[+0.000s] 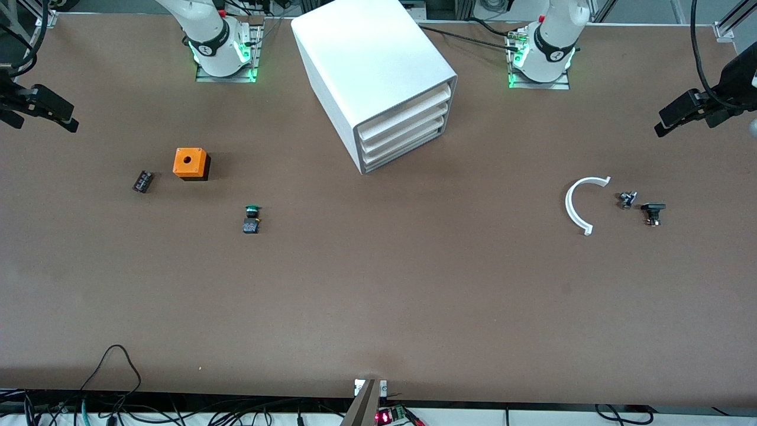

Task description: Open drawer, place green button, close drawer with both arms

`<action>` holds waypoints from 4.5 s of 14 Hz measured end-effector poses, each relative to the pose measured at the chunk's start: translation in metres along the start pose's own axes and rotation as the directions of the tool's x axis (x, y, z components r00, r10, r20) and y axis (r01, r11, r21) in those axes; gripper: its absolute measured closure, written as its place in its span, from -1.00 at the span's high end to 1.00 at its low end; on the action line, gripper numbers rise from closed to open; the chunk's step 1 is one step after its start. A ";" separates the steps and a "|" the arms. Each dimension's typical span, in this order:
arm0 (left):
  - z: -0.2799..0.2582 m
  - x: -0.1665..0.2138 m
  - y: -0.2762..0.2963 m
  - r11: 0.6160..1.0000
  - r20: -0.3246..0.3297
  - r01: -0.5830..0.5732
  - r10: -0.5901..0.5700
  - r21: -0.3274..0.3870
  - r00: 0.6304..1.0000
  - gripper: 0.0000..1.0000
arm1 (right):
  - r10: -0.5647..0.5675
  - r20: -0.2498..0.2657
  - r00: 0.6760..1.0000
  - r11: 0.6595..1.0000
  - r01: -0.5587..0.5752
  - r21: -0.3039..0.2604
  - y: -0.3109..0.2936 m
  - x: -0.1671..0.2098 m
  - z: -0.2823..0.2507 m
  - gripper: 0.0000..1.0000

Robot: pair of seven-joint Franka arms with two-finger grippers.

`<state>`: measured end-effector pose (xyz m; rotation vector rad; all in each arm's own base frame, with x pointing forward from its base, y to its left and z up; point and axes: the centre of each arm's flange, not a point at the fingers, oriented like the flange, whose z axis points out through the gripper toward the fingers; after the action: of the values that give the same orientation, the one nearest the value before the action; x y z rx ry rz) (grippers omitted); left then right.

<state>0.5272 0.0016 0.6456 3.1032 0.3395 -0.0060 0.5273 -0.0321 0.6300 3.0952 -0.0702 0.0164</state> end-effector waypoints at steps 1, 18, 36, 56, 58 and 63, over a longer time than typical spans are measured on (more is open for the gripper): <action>0.000 0.000 0.000 1.000 0.001 -0.001 0.001 0.000 1.000 1.00 | 0.000 0.000 1.000 1.000 0.000 0.000 0.000 0.000 0.000 1.00; 0.005 0.005 0.009 1.000 0.002 -0.016 0.016 -0.003 1.000 1.00 | -0.003 0.055 0.998 1.000 0.003 -0.003 -0.002 0.013 0.027 1.00; 0.308 0.037 0.118 0.884 0.463 -0.042 0.284 -0.466 0.840 1.00 | -0.016 0.116 0.993 1.000 0.015 0.013 -0.014 0.041 0.065 1.00; 0.536 -0.163 0.269 0.556 0.463 0.101 0.563 -0.825 0.685 0.64 | -0.112 0.051 0.992 0.989 0.107 0.103 -0.128 0.069 0.172 1.00; 0.538 -0.170 0.272 0.558 0.470 0.105 0.565 -0.823 0.678 0.19 | -0.135 0.071 0.988 0.987 0.128 0.098 -0.154 0.087 0.203 1.00; 0.526 -0.150 0.264 0.537 0.445 0.112 0.545 -0.836 0.710 -0.59 | -0.076 0.107 0.991 0.995 0.068 0.074 -0.213 0.106 0.277 1.00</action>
<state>0.4369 -0.2990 0.1255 1.9441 -0.1206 -0.7326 0.6456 0.1628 0.3447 3.1648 0.0389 -0.1578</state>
